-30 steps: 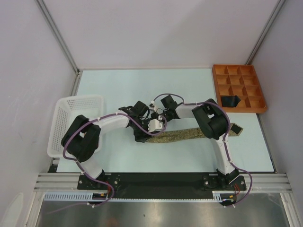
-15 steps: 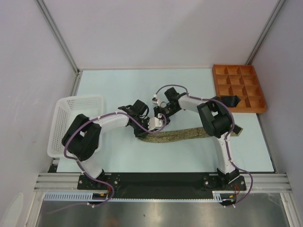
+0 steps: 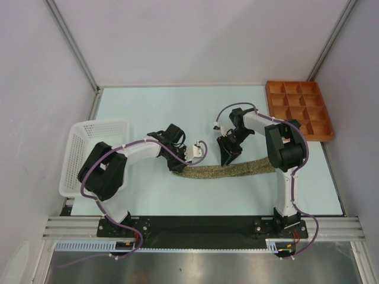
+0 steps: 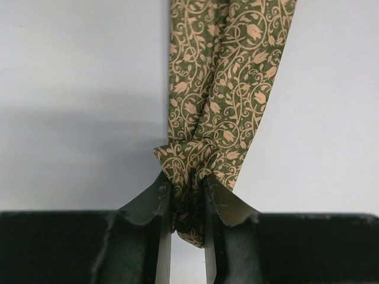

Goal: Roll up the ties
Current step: Roll the tie at the center of the board.

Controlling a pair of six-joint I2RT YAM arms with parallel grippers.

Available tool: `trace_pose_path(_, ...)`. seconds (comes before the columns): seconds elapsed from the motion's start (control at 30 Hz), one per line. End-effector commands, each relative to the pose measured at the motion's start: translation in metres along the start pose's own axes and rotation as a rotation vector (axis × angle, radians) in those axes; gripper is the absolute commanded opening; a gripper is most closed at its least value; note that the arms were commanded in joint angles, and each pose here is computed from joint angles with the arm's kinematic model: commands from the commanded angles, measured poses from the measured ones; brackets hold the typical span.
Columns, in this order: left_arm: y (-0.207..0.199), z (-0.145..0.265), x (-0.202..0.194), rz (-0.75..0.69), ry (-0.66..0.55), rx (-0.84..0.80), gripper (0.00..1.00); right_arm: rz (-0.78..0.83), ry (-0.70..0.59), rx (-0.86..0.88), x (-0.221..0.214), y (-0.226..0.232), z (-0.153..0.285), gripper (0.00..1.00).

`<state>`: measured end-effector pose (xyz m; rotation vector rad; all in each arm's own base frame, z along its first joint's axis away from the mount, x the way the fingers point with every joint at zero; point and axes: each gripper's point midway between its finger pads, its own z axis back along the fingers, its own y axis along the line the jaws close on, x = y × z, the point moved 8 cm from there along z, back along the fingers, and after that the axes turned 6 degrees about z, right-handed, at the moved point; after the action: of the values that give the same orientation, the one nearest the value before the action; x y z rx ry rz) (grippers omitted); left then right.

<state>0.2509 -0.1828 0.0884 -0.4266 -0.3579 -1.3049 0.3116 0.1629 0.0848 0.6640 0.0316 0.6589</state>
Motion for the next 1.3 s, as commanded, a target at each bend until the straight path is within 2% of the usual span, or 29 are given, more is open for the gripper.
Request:
trace_pose_path(0.0, 0.009, 0.004, 0.008, -0.007, -0.025, 0.026, 0.08, -0.016, 0.237, -0.154, -0.047, -0.021, -0.001, 0.40)
trace_pose_path(0.13, 0.009, 0.005, 0.009, -0.011, -0.029, 0.025, 0.08, -0.064, 0.368, -0.117, -0.078, -0.019, -0.002, 0.36)
trace_pose_path(0.23, 0.008, 0.005, 0.010, -0.009, -0.033, 0.018, 0.08, -0.069, 0.374, -0.094, -0.084, -0.016, 0.001, 0.36)
trace_pose_path(0.33, 0.006, 0.006, 0.009, -0.003, -0.038, 0.012, 0.08, -0.057, 0.316, -0.137, -0.073, -0.023, 0.011, 0.37)
trace_pose_path(0.4, 0.007, 0.006, 0.009, -0.001, -0.039, 0.019, 0.08, -0.039, 0.227, -0.156, -0.055, -0.026, 0.025, 0.39)
trace_pose_path(0.53, 0.009, 0.006, 0.008, 0.031, -0.038, 0.028, 0.07, 0.045, 0.061, -0.129, -0.026, -0.011, 0.050, 0.41)
trace_pose_path(0.67, 0.011, 0.006, 0.007, 0.064, -0.041, 0.034, 0.07, 0.143, 0.005, -0.108, -0.010, 0.012, 0.059, 0.42)
trace_pose_path(0.87, 0.009, 0.011, 0.004, 0.114, -0.069, 0.038, 0.06, 0.224, -0.015, 0.019, -0.007, 0.059, 0.028, 0.41)
trace_pose_path(0.93, 0.008, 0.013, 0.003, 0.125, -0.077, 0.040, 0.06, 0.197, -0.027, 0.085, -0.008, 0.069, 0.018, 0.41)
trace_pose_path(1.03, 0.006, 0.013, 0.003, 0.139, -0.093, 0.046, 0.06, 0.226, -0.069, 0.107, 0.003, 0.080, 0.006, 0.41)
trace_pose_path(1.2, 0.003, 0.016, 0.003, 0.149, -0.124, 0.054, 0.06, 0.261, -0.110, 0.087, 0.015, 0.090, -0.012, 0.50)
trace_pose_path(1.27, 0.003, 0.018, 0.004, 0.151, -0.138, 0.061, 0.06, 0.268, -0.118, 0.052, 0.014, 0.089, -0.020, 0.50)
